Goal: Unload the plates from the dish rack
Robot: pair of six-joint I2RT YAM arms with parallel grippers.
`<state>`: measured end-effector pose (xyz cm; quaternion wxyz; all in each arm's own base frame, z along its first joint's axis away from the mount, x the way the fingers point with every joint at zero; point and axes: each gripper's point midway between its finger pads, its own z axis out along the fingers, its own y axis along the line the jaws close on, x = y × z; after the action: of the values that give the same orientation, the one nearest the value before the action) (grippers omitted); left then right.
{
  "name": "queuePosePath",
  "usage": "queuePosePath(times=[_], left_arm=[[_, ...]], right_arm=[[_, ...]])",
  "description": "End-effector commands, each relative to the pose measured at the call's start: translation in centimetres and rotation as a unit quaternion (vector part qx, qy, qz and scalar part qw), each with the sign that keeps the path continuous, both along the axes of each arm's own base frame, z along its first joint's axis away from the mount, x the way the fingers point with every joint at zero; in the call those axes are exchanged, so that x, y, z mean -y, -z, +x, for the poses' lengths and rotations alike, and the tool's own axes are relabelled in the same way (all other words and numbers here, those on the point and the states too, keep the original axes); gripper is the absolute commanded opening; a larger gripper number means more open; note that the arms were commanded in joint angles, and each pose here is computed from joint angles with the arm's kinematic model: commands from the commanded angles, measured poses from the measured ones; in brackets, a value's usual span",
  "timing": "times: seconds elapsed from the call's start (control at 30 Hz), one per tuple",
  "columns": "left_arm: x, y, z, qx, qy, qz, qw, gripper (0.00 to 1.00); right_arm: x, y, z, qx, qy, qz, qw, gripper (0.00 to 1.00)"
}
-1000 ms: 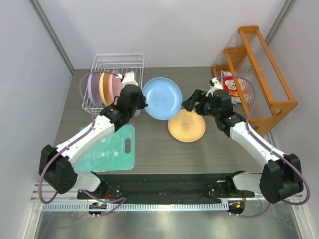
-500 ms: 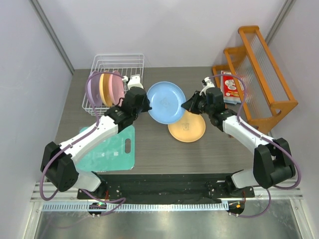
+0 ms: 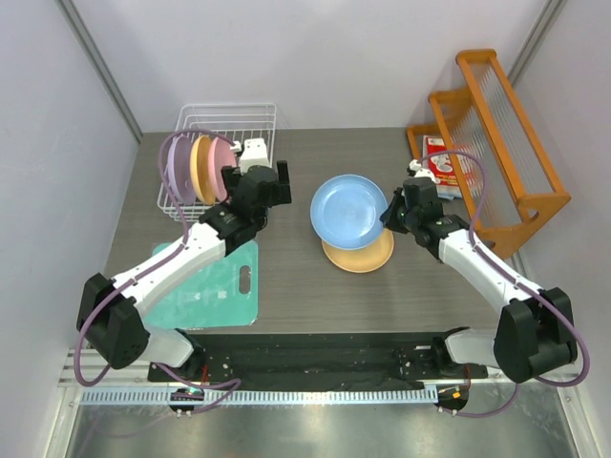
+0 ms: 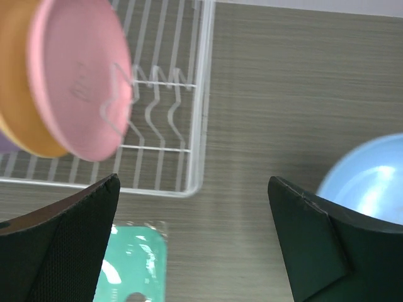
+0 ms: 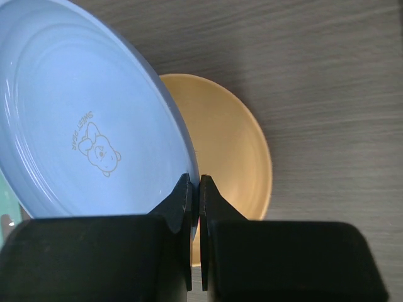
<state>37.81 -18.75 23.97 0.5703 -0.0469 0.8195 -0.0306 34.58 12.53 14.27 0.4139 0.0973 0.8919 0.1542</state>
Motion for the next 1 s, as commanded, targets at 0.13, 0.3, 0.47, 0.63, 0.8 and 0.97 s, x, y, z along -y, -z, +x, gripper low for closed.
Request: queuePosePath(times=[0.13,0.3,0.47,0.63,0.8,0.97], left_arm=[[-8.0,-4.0,1.8,0.056,-0.116,0.088,0.988,0.99],[-10.8,-3.4,2.8,0.047,-0.144,0.086,0.985,1.00],[-12.0,-2.4,3.7,0.036,-0.155,0.087,0.983,0.99],[-12.3,-1.4,4.6,0.027,-0.156,0.090,0.983,0.99],[-12.6,-0.8,5.4,0.024,-0.159,0.091,0.983,0.99],[-12.9,-0.7,6.4,0.031,-0.166,0.098,0.981,0.87]], right_arm=[[3.0,3.6,-1.0,-0.053,0.029,-0.045,0.997,0.01],[2.5,5.7,-0.8,-0.084,0.017,-0.038,0.996,0.01],[2.1,6.3,-0.7,-0.093,0.012,-0.032,0.995,0.18],[2.0,6.1,-0.6,-0.091,0.005,-0.033,0.995,0.61],[4.1,3.9,-0.7,-0.068,0.039,-0.074,0.994,0.70],[5.1,1.4,-0.6,-0.038,0.051,-0.090,0.994,0.73]])
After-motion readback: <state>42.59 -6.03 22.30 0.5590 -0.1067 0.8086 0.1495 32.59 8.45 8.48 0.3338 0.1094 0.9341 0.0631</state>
